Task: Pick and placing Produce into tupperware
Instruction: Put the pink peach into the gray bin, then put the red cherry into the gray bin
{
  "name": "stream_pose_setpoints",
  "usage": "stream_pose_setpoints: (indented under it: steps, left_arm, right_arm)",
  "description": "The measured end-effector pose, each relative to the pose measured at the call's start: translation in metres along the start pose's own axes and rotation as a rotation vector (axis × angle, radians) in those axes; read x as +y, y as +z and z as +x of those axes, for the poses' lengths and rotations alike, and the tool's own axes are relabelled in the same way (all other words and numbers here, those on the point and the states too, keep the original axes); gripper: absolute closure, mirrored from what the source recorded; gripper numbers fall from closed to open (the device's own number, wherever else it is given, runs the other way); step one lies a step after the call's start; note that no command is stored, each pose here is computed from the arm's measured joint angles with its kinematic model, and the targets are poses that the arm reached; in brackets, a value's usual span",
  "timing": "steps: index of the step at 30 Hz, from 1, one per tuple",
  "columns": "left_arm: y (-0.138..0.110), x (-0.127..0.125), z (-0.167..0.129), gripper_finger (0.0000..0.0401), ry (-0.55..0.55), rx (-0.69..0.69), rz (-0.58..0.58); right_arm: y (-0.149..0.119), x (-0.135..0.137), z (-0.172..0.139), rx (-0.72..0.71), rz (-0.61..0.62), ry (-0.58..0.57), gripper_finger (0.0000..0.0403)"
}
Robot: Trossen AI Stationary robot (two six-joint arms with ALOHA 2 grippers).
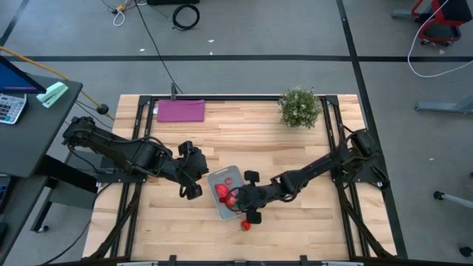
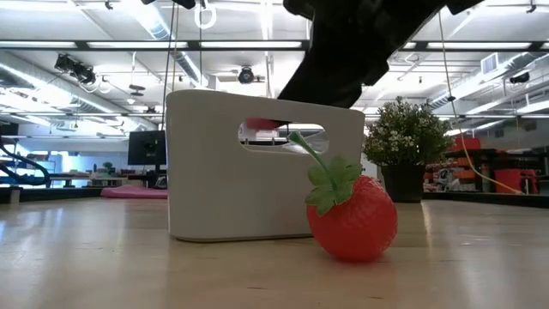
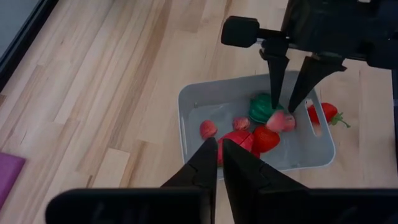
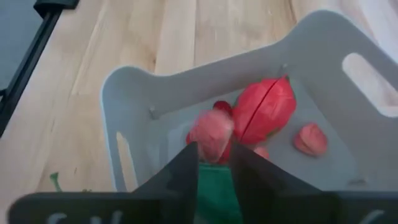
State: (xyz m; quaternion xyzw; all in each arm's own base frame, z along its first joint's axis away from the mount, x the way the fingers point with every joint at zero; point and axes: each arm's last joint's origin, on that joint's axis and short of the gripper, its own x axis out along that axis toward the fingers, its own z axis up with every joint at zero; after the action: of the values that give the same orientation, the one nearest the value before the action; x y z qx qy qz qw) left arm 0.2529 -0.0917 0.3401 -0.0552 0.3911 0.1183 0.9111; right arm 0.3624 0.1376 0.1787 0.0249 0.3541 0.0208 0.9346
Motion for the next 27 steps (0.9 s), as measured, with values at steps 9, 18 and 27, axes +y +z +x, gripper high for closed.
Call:
stream_pose_setpoints:
  steps: [9, 18, 27]
  left_arm:
    - [0.0, 0.0, 0.0, 0.0374, 0.0, 0.0, 0.0]
    - [-0.001, 0.001, 0.0, 0.0369, 0.005, 0.009, 0.005]
    - [-0.001, 0.001, 0.0, 0.038, 0.006, 0.01, 0.006]
  right_arm:
    - [0.003, 0.002, -0.005, -0.016, 0.005, 0.007, 0.0239]
    - [0.01, 0.046, -0.062, -0.073, -0.085, 0.169, 0.0244]
    - [-0.028, 0.085, -0.076, 0.054, -0.379, 0.147, 0.0252]
